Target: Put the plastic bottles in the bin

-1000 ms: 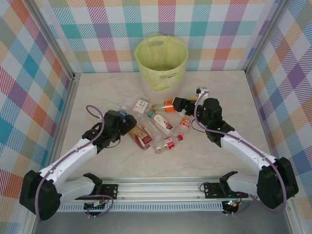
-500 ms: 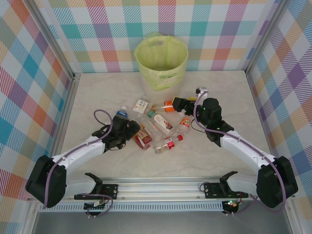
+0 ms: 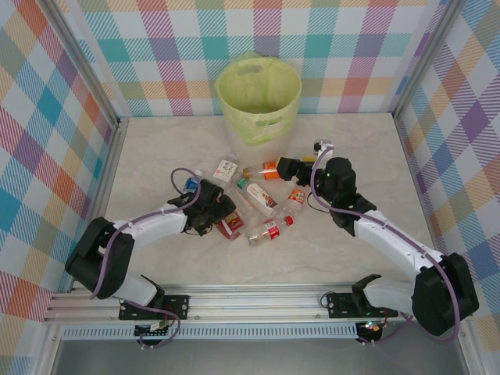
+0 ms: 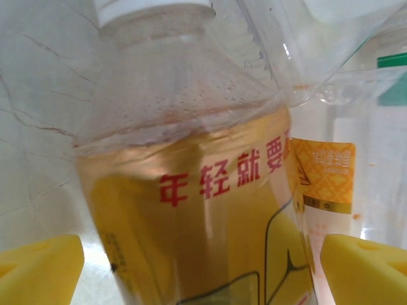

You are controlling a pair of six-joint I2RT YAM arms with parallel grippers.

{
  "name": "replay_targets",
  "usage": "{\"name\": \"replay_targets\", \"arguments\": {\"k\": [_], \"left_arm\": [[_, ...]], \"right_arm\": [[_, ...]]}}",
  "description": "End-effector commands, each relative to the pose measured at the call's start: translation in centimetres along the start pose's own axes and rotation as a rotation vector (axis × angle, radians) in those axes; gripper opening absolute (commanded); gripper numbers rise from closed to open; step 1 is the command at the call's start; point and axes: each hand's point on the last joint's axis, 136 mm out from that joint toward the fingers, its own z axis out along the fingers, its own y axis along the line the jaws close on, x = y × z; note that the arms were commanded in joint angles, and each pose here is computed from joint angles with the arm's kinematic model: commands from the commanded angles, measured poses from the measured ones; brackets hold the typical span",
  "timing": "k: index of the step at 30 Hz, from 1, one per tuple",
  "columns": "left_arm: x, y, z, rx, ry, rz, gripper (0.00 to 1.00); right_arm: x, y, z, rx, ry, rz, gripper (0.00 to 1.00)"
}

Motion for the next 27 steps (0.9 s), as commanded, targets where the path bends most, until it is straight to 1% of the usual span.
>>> {"name": "replay_targets", "arguments": {"k": [1,8,16,22,27], "left_arm": [[0.5,0.6,0.3,-0.057,0.009,0.062,0.92],[0.4,1.2,0.5,-0.071,-0.004,0.088,0.85],[0.5,1.4,0.2,-0.076,-0.002,0.101,0.73],[0.0,0.2,-0.7,-0.026,-0.023,0.118,0.64],[-0.3,-0.5,-1.6,0.014,-0.038,0.121,0.60]], "right_arm": [[-0.2,0.4,-0.4,-0.012,-0.013,-0.031,1.00],[0.1,0.4,-0.1,-0.019,-0.002,-0.027,1.00],[0.3,0.3,0.0,-0.016,0.002,-0.029,1.00],[0.3,0.3,0.1,-0.015,0.005,-0.030,1.00],[0.2,0.5,0.1,-0.023,0.004,-0.035,1.00]]}}
